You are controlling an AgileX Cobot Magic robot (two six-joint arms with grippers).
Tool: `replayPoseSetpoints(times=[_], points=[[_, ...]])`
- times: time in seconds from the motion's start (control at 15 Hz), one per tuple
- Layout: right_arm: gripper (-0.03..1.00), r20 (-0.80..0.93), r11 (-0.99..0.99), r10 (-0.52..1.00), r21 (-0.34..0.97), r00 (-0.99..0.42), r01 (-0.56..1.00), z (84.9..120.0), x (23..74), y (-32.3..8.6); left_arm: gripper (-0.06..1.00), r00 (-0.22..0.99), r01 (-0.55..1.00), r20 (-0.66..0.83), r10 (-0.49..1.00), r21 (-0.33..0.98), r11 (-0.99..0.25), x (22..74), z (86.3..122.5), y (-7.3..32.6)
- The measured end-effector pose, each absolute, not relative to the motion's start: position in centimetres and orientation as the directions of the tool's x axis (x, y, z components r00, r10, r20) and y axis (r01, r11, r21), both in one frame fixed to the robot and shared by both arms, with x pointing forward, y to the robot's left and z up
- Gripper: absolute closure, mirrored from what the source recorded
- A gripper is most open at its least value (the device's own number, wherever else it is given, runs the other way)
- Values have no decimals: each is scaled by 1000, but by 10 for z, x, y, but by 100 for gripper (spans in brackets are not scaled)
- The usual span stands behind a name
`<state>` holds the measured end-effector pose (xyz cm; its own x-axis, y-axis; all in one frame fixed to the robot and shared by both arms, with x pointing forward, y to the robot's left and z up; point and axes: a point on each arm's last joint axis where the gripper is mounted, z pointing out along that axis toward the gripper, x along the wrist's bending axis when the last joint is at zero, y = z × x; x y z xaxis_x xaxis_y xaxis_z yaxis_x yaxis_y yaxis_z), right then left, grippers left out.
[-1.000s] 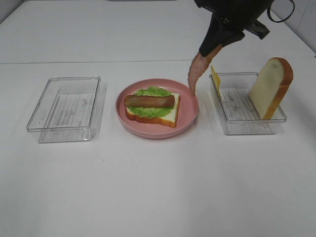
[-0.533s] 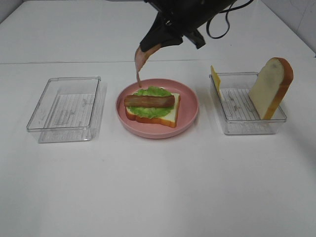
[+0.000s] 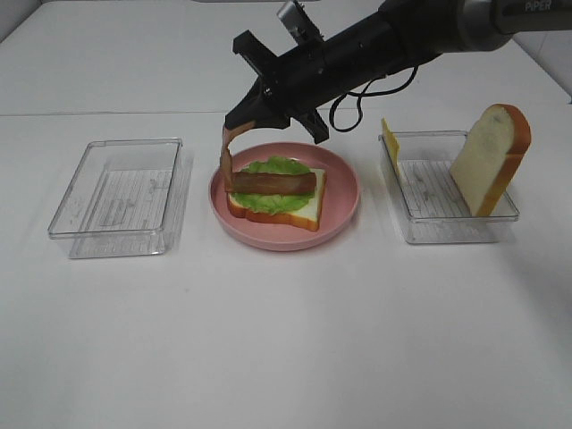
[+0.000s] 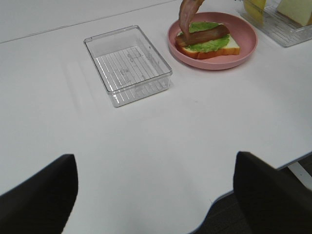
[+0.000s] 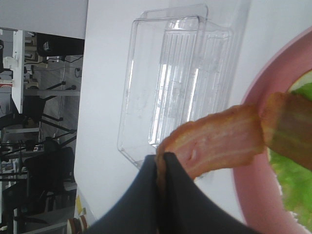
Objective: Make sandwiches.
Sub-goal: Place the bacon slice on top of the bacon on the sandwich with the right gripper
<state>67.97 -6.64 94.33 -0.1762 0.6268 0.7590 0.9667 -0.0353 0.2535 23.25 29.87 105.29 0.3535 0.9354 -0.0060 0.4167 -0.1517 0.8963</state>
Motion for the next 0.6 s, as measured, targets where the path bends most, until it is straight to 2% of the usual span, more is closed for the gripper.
replayPoseSetpoints(times=[0.6], points=[[97,534,31,826,281,-183,959,924,683,-86,12,353,417,-6,935,896,-152,233,1053,299]])
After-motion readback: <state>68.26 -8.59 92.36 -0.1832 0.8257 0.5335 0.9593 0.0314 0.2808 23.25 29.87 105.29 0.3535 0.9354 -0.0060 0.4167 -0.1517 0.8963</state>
